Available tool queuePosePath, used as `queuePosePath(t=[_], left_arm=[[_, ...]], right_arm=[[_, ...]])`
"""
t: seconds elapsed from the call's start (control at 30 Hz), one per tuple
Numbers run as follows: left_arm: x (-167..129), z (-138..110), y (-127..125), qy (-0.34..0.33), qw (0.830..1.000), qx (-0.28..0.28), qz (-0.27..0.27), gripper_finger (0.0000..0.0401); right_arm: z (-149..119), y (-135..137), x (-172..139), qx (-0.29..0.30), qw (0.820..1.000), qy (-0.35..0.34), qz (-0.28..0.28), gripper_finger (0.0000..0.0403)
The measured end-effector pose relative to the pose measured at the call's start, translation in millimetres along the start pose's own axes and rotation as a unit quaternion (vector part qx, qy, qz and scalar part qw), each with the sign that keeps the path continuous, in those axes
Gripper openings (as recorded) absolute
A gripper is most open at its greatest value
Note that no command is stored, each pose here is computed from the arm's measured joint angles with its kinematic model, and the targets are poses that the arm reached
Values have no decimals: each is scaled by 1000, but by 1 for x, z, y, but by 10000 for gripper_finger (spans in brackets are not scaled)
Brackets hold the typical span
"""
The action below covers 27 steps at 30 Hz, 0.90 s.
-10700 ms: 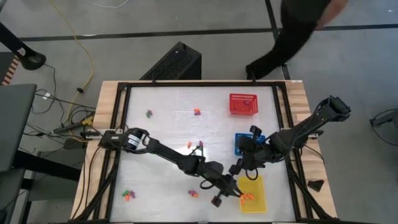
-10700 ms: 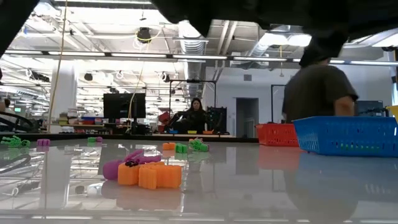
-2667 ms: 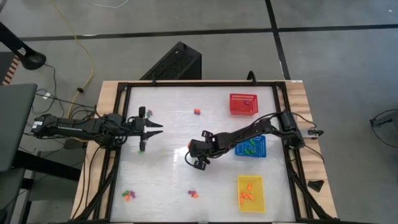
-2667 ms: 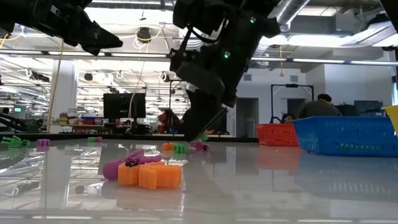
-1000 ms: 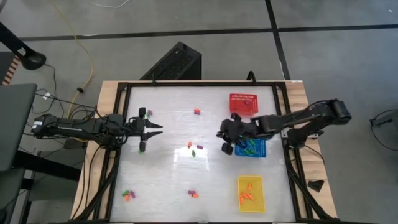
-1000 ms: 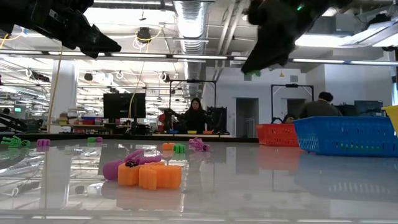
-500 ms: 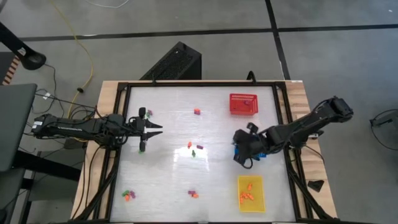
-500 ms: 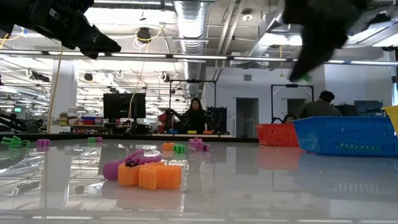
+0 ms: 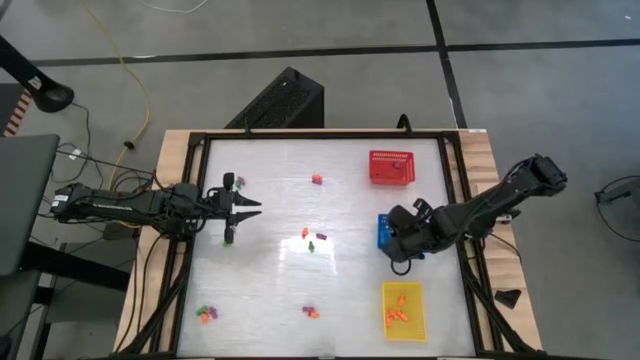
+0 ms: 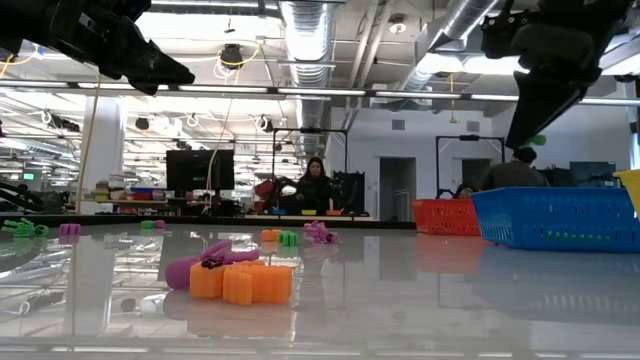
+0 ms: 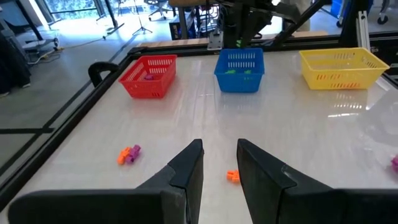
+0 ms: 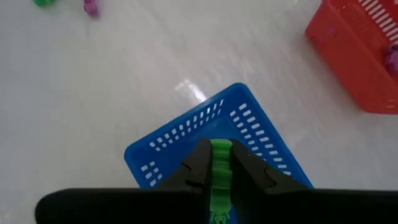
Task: Sort Halloween decoration
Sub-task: Put the green skeleton toy into the blue basket, then put the violet skeleton toy into the red basket
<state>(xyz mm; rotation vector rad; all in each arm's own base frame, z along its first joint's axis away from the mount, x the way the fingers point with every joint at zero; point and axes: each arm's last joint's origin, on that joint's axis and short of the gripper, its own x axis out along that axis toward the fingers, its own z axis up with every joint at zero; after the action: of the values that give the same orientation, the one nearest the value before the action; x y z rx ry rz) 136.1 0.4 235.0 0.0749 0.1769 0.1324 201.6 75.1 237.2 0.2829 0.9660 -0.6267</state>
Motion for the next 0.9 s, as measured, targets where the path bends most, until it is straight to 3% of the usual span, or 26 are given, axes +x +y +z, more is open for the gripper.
queuePosePath(t=[0.2,0.53,0.73,0.9], left_arm=[[0,0,0,0,1000,-1,0,88],[0,0,0,0,1000,0,0,88],[0,0,0,0,1000,0,-4,88],[0,0,0,0,1000,-3,-4,88]], right_arm=[[2,-6,3,33,999,14,-17,109],[5,-10,5,28,999,17,-29,226],[23,6,6,14,997,-67,38,244],[49,23,0,-17,976,-180,120,243]])
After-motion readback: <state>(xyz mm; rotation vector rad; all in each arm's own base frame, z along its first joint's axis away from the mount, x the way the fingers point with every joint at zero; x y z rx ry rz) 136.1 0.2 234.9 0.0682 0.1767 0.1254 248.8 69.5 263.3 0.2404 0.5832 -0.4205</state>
